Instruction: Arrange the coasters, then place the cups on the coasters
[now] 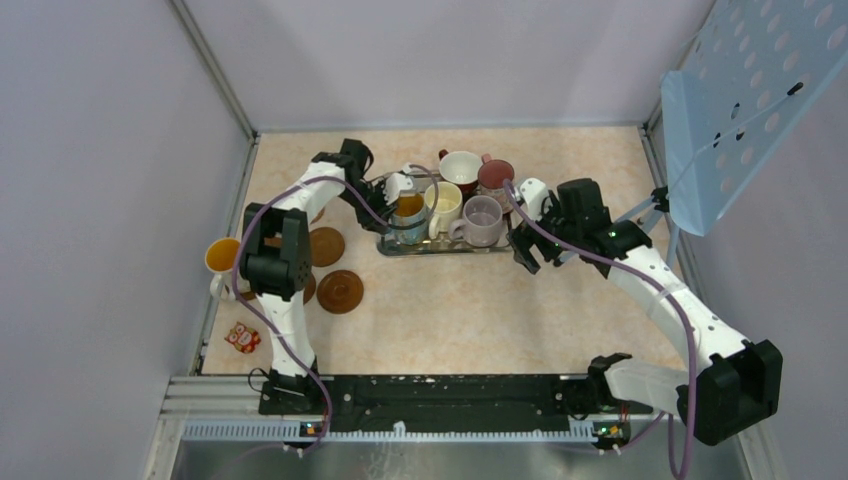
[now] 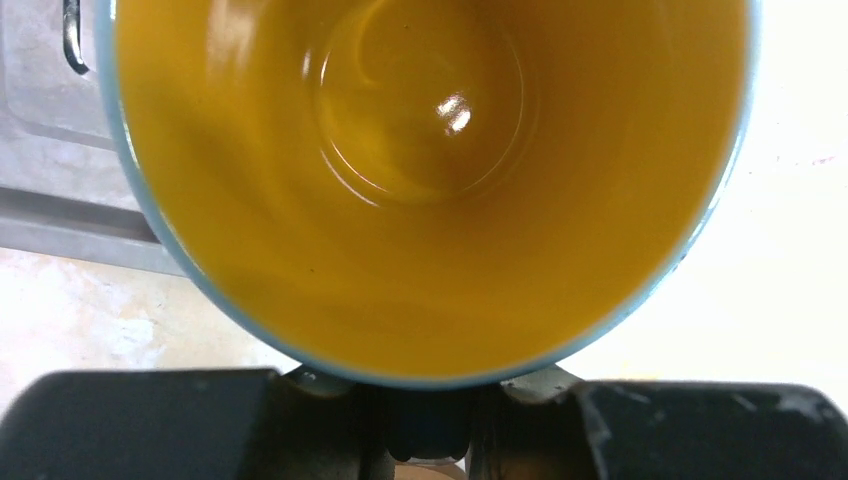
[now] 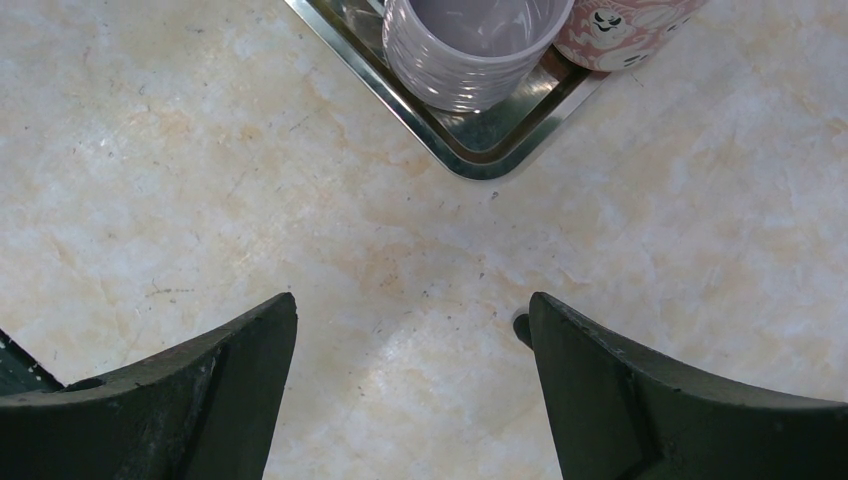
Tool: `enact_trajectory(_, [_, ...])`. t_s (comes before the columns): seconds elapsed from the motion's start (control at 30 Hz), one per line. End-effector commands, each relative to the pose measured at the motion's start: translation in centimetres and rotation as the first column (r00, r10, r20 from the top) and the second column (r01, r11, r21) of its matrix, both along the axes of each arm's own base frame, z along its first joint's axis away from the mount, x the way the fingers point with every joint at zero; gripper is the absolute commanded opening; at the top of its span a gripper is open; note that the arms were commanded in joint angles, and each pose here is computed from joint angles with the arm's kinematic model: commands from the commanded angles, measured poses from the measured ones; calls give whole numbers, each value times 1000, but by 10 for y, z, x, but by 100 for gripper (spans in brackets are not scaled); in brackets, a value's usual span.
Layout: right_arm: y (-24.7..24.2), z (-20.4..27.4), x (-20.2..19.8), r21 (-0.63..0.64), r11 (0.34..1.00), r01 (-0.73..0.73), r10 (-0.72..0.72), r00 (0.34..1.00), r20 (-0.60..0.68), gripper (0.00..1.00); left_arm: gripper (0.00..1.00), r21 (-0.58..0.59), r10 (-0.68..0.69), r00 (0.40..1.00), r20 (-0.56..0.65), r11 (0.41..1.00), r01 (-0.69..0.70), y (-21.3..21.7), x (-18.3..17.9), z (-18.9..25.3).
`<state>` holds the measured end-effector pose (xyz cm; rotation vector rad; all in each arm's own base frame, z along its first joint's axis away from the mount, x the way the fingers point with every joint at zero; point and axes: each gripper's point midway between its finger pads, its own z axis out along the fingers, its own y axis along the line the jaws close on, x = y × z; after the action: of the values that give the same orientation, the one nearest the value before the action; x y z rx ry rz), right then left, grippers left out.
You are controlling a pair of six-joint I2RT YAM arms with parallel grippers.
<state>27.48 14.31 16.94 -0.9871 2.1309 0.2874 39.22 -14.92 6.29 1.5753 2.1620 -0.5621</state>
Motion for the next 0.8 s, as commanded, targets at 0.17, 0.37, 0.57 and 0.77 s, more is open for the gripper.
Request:
enact_trajectory(0.17, [0, 14, 3, 34, 999, 5, -6, 999, 53, 85, 0, -72, 13, 997, 75, 997, -8, -8, -6, 35])
enact_trajectory(0.37, [1, 15, 2, 37, 999, 2, -4, 998, 55, 85, 0, -172, 132, 987, 94, 978, -115, -3, -3, 71])
enact_trajectory(0.57, [2, 15, 2, 43, 999, 1, -3, 999, 49, 85, 0, -292, 296, 947, 125, 923, -250, 30, 13, 112])
enact_trajectory(0.77, [3, 18, 3, 53, 999, 6, -9, 998, 58, 85, 0, -268, 463, 867, 184, 873, -409, 102, 31, 135])
